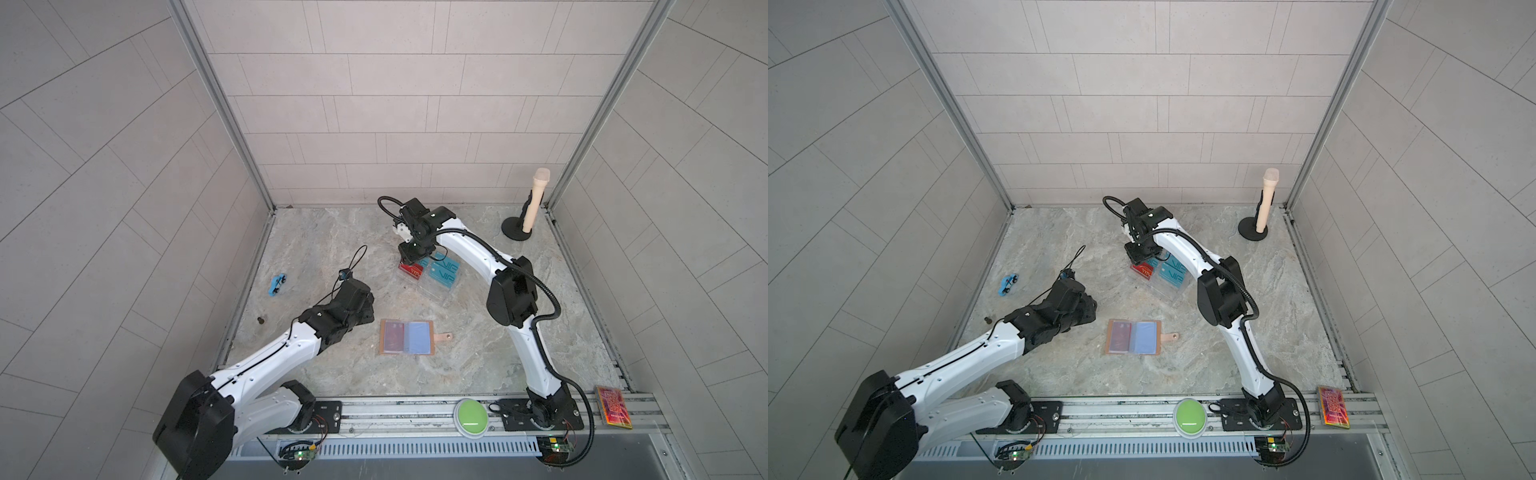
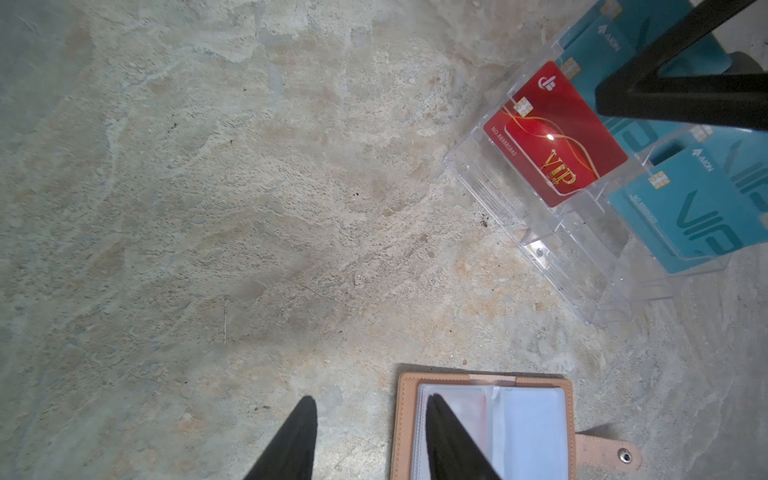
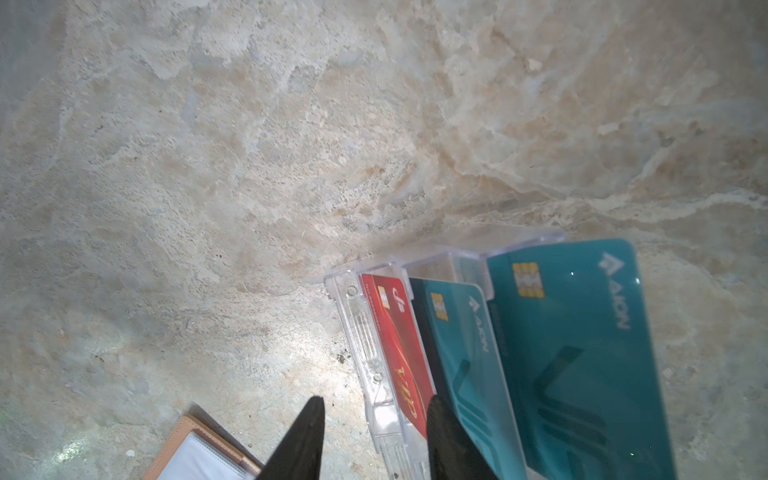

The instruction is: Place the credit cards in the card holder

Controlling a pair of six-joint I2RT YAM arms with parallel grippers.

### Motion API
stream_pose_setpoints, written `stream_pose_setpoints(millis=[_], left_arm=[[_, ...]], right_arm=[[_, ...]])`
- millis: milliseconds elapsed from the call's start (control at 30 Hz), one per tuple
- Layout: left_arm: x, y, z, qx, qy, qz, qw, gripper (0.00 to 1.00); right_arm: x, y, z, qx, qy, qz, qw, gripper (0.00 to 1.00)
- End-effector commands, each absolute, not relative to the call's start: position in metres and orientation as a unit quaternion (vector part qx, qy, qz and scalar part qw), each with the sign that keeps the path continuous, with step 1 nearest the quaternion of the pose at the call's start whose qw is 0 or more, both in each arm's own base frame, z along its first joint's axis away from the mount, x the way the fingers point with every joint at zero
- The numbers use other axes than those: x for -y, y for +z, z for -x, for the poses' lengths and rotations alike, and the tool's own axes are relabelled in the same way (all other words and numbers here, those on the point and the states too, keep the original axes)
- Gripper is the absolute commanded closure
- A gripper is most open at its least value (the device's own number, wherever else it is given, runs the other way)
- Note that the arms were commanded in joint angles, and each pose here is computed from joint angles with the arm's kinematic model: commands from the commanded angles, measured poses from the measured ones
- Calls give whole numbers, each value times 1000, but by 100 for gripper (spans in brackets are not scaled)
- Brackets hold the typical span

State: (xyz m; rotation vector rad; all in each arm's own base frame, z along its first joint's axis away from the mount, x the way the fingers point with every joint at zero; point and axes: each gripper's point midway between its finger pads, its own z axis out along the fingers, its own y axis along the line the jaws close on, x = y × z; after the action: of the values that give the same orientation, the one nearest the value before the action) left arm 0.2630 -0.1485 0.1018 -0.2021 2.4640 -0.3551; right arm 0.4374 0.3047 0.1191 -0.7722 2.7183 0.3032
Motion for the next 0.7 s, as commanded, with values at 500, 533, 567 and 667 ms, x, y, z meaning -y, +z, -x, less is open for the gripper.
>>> stream_pose_setpoints(millis=[500, 533, 567, 667], left_arm=[[148, 103, -264, -941, -124, 70, 307, 38], [148, 103, -264, -941, -122, 70, 306, 38], [148, 102, -264, -942, -121, 68, 304, 38], [148, 101, -264, -944, -118, 67, 300, 38]], right_arm=[[-291, 89, -438, -945, 52, 301, 114, 56], [-292, 88, -437, -945, 55, 301, 113, 56], [-294, 87, -436, -945, 58, 302, 111, 55], [-301, 88, -432, -942, 68, 309, 111, 57]])
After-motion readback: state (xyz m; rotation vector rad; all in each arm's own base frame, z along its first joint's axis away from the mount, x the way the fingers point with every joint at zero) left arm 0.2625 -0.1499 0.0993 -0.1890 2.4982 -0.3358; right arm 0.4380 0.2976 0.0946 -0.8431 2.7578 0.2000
